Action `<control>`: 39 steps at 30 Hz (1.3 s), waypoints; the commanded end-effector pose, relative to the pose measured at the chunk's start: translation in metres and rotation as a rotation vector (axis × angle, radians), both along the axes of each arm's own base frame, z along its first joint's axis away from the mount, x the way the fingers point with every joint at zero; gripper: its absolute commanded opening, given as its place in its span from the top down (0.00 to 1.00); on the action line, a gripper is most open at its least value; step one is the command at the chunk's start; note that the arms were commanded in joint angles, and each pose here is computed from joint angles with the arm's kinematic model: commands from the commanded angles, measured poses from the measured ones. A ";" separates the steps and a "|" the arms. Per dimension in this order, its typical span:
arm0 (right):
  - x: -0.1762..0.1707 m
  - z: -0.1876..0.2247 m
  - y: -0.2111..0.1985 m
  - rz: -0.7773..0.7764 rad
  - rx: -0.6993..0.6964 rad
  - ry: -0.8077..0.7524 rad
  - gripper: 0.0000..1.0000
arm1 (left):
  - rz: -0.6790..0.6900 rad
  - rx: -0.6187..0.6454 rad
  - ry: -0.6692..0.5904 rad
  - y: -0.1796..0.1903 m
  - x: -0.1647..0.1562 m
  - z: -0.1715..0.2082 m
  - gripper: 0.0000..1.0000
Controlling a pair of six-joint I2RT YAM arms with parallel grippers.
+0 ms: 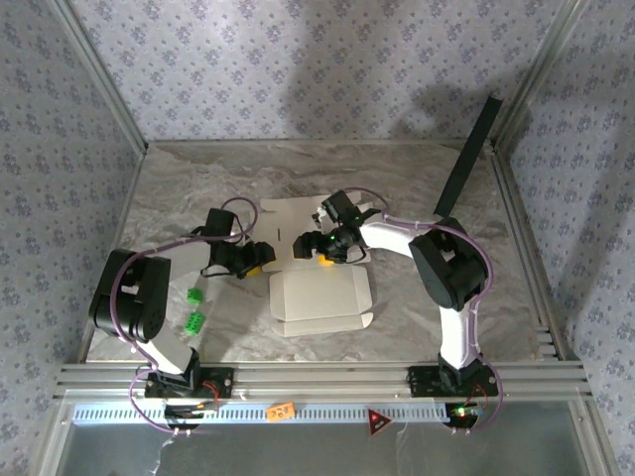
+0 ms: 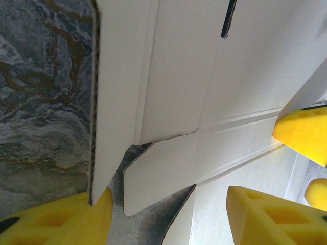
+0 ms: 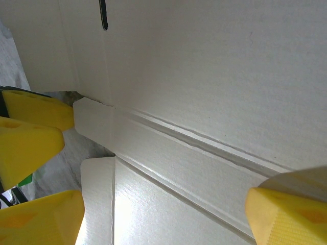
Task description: Fold the paper box
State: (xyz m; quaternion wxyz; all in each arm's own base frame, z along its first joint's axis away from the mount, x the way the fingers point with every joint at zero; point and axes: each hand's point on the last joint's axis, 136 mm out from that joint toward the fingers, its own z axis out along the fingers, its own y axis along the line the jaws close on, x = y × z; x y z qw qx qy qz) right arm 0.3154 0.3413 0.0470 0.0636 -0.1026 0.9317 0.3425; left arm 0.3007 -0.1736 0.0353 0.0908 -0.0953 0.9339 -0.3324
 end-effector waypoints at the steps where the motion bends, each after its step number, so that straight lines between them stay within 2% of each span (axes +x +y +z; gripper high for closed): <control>1: -0.015 -0.028 -0.013 0.001 -0.089 0.057 0.14 | -0.015 -0.058 -0.007 -0.010 0.002 0.003 0.42; 7: -0.016 -0.029 -0.012 0.002 -0.087 0.057 0.14 | -0.012 -0.065 -0.012 -0.011 0.002 0.008 0.49; 19: -0.015 -0.027 -0.010 0.005 -0.082 0.053 0.14 | -0.051 -0.066 -0.028 -0.020 -0.005 0.029 0.50; 22: -0.015 -0.028 -0.011 0.003 -0.086 0.055 0.15 | -0.057 -0.068 -0.038 -0.024 -0.006 0.034 0.57; 28: -0.015 -0.028 -0.011 0.000 -0.083 0.057 0.16 | -0.063 -0.072 -0.060 -0.030 -0.003 0.043 0.58; 30: -0.015 -0.028 -0.010 0.003 -0.076 0.058 0.22 | -0.071 -0.076 -0.067 -0.034 -0.002 0.046 0.59; 36: -0.017 -0.029 -0.007 0.012 -0.063 0.066 0.49 | -0.087 -0.088 -0.059 -0.043 0.005 0.040 0.63; 39: -0.017 -0.031 -0.007 0.012 -0.064 0.068 0.60 | -0.089 -0.103 -0.056 -0.049 0.008 0.037 0.64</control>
